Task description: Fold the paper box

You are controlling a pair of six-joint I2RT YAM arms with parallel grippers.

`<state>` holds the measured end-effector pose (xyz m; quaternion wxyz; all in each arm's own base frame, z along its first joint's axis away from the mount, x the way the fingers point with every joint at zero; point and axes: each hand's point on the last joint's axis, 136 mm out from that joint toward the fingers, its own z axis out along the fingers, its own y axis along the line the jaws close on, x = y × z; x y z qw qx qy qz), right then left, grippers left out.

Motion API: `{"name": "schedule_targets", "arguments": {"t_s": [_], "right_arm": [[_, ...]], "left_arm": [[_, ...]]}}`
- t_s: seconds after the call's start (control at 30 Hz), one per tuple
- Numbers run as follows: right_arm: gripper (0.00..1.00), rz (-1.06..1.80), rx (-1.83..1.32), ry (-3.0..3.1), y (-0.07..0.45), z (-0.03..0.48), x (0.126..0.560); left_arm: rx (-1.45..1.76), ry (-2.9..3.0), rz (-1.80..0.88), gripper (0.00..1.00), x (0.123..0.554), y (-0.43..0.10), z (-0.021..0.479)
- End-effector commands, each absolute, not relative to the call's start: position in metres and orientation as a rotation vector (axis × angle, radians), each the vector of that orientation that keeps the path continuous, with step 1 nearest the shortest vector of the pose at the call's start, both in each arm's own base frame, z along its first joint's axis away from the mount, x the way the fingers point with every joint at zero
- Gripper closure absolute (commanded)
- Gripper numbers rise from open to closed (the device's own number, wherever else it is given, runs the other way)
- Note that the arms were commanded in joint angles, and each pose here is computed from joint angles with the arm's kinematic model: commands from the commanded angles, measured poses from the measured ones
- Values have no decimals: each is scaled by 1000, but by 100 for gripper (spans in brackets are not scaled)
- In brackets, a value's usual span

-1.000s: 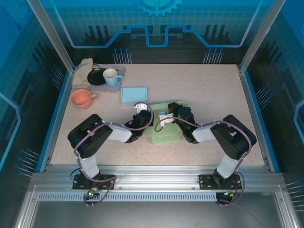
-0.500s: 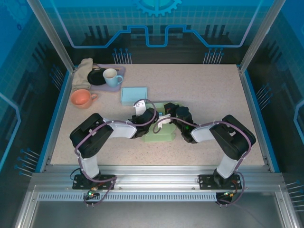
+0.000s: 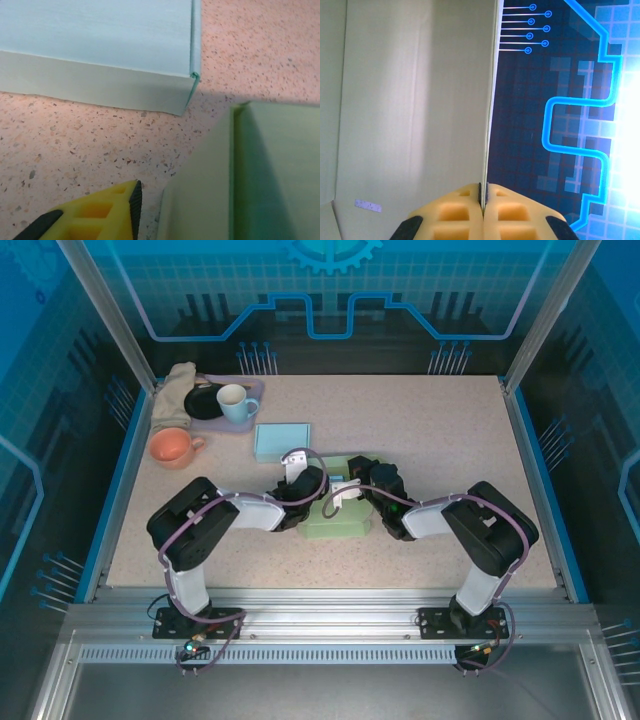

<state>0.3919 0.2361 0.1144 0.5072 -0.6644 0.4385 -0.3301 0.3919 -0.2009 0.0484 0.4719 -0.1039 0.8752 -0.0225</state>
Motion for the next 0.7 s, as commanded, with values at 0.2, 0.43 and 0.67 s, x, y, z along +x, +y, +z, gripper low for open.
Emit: {"name": "schedule_targets", "arguments": {"t_s": [0.2,0.43,0.67], "right_arm": [[100,-814,-1596,1151,218,103,398],[100,-797,-1597,1143,221,103,395],[100,-791,-1599,1145,221,103,395]], "left_arm": [[-123,2125,-206,51,379,-201,63],[-109,2147,-177,57,390,-209,53],[-216,2149,-40,81,404,-189,43]]}}
